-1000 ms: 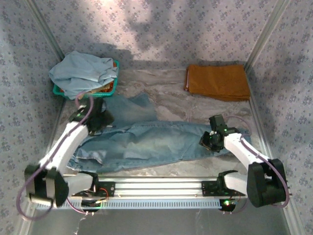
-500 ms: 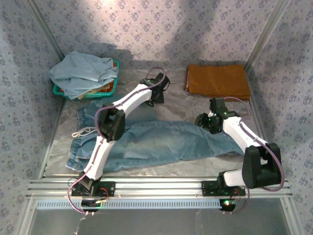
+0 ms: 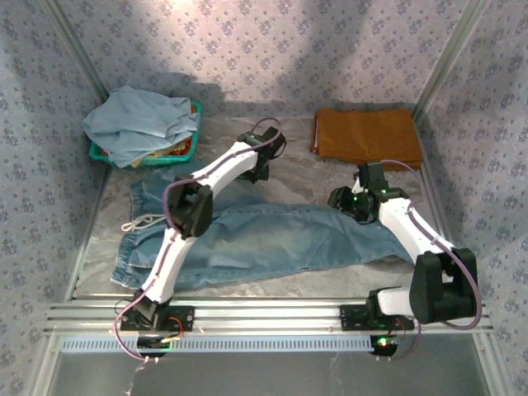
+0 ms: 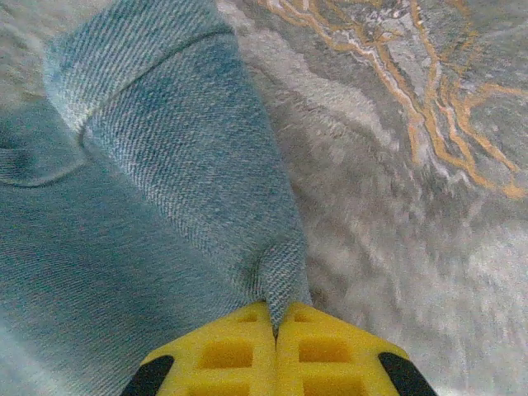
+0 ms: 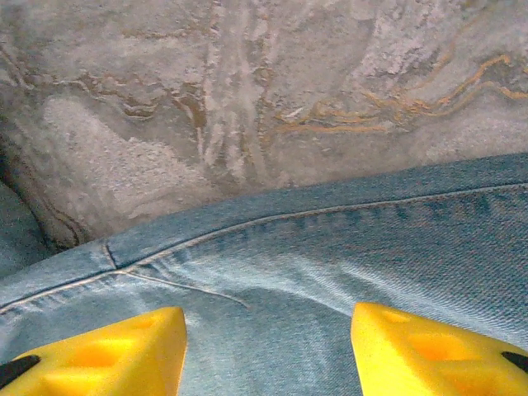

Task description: Fold and stack the trousers

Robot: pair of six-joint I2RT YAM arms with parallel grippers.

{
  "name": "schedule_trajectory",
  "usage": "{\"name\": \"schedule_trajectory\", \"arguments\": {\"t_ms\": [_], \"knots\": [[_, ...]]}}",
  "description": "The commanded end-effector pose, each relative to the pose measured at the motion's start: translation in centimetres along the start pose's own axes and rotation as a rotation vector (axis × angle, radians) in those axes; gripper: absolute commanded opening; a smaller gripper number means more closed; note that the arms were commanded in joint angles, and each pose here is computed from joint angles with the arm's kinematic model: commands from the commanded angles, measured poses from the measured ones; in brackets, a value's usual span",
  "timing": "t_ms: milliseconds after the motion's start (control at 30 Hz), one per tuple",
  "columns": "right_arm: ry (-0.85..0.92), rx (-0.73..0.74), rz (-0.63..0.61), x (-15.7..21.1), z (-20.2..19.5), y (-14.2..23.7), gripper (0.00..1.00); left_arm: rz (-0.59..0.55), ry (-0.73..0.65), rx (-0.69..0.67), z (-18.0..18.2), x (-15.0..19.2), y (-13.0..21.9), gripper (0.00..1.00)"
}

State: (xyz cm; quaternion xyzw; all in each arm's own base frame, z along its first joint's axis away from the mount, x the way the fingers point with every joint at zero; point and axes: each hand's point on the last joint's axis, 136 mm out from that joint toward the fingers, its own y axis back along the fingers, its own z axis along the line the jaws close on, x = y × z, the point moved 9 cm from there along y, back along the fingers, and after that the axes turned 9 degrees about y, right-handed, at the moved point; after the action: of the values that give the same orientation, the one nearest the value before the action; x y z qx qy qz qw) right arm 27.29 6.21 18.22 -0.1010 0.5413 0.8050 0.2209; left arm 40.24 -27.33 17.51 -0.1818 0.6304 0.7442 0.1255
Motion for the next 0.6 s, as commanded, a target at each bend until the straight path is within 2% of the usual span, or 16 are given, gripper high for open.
{"name": "schedule_trajectory", "arguments": {"t_ms": [0,100,200,267,400,567], "knots": [[0.033,-0.048,-0.04,-0.6,2.0,0.7,0.57,-0.261,-0.009,0.189,4.5,-2.1,13.3,0.0],[0.061,-0.069,-0.039,-0.5,3.6,0.6,0.56,-0.36,0.038,0.28,9.2,0.0,17.8,0.0],[0.112,-0.093,-0.043,-0.1,6.0,0.6,0.56,-0.414,0.177,0.343,14.9,3.8,19.4,0.0],[0.163,-0.112,-0.035,0.4,7.9,0.5,0.56,-0.415,0.303,0.33,19.0,7.8,18.5,0.0],[0.261,-0.15,-0.006,2.1,11.9,0.0,0.57,-0.364,0.508,0.353,23.9,16.4,15.5,0.0],[0.38,-0.204,0.057,4.5,16.9,-1.4,0.59,-0.312,0.756,0.234,29.4,24.2,13.3,0.0]]}}
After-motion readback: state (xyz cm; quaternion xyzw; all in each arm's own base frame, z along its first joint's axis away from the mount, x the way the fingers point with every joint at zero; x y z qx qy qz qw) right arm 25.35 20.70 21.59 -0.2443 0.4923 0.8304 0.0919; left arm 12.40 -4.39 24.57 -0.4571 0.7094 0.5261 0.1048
